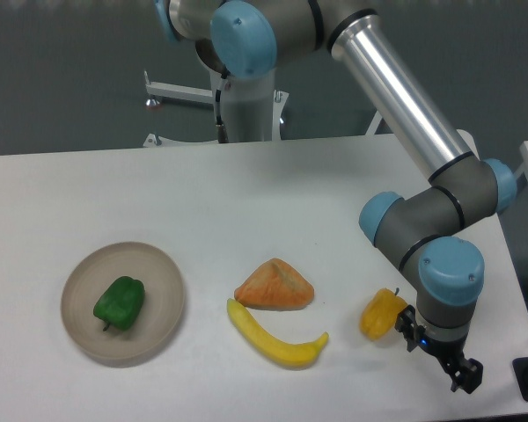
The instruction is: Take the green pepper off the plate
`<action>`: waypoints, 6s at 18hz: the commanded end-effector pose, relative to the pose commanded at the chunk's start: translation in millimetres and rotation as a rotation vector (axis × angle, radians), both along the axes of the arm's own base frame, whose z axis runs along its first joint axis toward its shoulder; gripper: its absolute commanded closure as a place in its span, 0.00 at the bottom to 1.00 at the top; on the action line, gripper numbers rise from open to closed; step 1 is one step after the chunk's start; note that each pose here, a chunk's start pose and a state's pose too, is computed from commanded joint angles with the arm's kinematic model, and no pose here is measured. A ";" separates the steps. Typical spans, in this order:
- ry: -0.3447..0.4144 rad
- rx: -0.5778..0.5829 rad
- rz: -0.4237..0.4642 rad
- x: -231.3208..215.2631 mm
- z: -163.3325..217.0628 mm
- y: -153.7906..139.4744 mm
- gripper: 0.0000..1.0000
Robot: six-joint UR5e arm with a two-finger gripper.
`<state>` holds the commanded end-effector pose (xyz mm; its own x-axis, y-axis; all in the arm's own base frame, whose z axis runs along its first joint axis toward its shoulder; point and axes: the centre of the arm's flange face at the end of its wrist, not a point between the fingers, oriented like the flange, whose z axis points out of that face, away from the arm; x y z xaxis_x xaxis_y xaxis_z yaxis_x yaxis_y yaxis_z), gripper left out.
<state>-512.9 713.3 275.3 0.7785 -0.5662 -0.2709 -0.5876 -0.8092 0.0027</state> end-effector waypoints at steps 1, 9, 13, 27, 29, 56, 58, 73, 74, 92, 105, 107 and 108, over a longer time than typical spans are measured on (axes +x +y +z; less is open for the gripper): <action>0.001 0.006 0.007 0.0 2.3 0.2 0.00; -0.007 0.009 0.021 12.0 8.2 3.1 0.00; -0.022 0.021 0.083 33.9 15.2 8.1 0.00; -0.179 0.072 0.360 189.0 54.2 25.5 0.00; -0.223 0.084 0.438 220.5 61.0 22.9 0.00; -0.527 0.007 0.534 451.7 26.4 10.9 0.00; -0.516 0.007 0.524 459.6 23.3 11.1 0.00; -0.436 -0.003 0.525 482.3 -3.5 18.0 0.00; -0.437 -0.001 0.532 483.4 -3.3 18.2 0.00; -0.445 0.010 0.527 483.9 1.1 19.2 0.59; -0.363 0.123 0.422 409.4 78.9 -4.6 0.61; -0.325 0.135 0.394 387.9 92.3 -14.6 0.60; -0.314 0.146 0.395 378.7 100.0 -19.3 0.60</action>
<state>-134.2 694.1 375.3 0.9814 -0.1866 -0.0443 -0.1917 -0.9481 -0.2538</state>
